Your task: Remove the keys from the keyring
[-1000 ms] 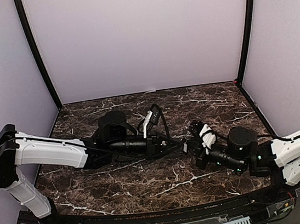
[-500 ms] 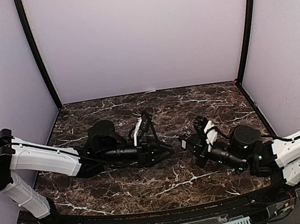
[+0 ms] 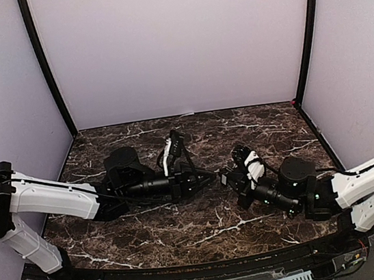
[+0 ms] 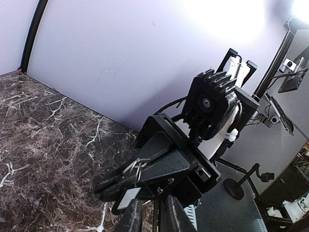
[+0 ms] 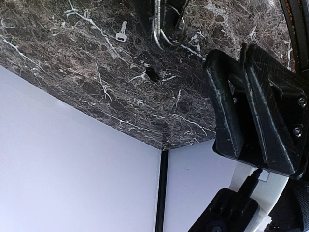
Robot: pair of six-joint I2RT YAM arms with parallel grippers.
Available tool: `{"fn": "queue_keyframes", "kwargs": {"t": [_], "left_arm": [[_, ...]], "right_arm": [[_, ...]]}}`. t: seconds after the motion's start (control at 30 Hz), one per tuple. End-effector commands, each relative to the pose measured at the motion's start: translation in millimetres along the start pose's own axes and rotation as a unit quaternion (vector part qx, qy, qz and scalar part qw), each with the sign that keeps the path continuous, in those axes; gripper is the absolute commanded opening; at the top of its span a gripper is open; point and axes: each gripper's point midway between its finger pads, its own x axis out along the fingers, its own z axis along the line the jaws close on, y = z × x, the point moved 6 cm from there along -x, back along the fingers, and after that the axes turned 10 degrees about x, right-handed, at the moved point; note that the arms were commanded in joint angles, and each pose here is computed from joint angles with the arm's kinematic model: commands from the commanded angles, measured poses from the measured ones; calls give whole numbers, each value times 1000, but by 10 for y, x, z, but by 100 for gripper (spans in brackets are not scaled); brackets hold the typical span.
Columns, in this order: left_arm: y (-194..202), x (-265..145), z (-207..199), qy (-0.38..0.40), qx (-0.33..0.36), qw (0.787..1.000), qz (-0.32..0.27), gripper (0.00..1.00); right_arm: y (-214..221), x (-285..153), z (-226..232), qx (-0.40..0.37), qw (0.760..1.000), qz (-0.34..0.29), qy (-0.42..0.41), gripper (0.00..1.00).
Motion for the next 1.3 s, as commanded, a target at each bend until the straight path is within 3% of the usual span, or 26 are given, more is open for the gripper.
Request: {"fn": "queue_keyframes", "kwargs": {"t": [0.0, 0.2, 0.5, 0.93, 1.27], "left_arm": [[-74, 68, 24, -9, 8, 1000, -12, 21], [-79, 107, 47, -9, 7, 1000, -13, 21], [-62, 145, 65, -7, 6, 1000, -10, 13], [-38, 200, 104, -9, 2, 1000, -3, 11], [0, 206, 128, -16, -2, 1000, 1, 0]], "right_arm": [[-130, 52, 18, 15, 1000, -17, 11, 0], [-118, 87, 31, 13, 1000, -13, 11, 0], [-110, 108, 42, 11, 1000, -9, 10, 0], [-91, 124, 49, 10, 1000, -5, 10, 0], [-86, 130, 52, 8, 1000, -2, 9, 0]]}}
